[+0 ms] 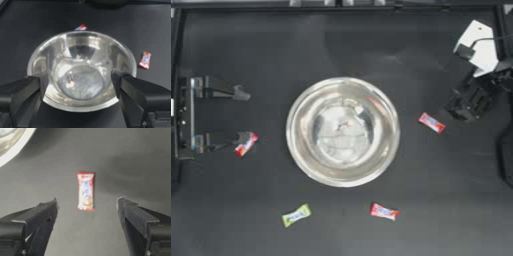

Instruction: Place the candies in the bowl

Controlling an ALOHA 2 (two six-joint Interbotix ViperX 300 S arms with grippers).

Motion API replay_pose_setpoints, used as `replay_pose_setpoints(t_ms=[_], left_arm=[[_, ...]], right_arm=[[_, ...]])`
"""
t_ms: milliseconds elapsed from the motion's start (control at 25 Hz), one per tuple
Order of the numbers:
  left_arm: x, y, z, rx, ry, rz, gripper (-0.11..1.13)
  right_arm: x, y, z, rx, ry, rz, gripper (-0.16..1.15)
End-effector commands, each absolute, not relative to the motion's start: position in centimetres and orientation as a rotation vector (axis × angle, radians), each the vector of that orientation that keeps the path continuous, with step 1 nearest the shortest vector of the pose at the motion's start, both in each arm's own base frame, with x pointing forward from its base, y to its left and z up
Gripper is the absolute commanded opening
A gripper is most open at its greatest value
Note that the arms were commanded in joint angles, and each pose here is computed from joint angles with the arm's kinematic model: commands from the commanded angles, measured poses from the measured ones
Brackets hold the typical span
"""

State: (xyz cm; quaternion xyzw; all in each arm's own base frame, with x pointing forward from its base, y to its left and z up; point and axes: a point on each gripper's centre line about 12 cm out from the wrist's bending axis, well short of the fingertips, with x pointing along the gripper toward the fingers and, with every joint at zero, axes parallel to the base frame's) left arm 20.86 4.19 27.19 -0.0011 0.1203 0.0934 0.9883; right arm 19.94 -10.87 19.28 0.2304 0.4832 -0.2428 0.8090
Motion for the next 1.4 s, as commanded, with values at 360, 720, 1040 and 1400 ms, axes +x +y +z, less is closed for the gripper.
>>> replay_pose_setpoints(t_ms=[360, 720, 1040, 1400], left_arm=[[21.0, 4.3, 27.6, -0.011, 0.225, 0.195, 1.02], [20.5, 4.2, 27.9, -0.009, 0.205, 0.196, 1.02], [20.4, 4.2, 28.0, -0.016, 0.201, 0.194, 1.02], [20.4, 4.1, 28.1, -0.019, 0.2, 0.193, 1.02]], right_arm=[[22.9, -9.3, 15.6, 0.437, 1.121, -0.484, 0.99], [23.6, -8.4, 13.8, 0.386, 1.188, -0.508, 0.99], [23.8, -8.7, 12.3, 0.352, 1.243, -0.528, 0.99], [23.9, -9.0, 11.4, 0.36, 1.248, -0.533, 0.99]])
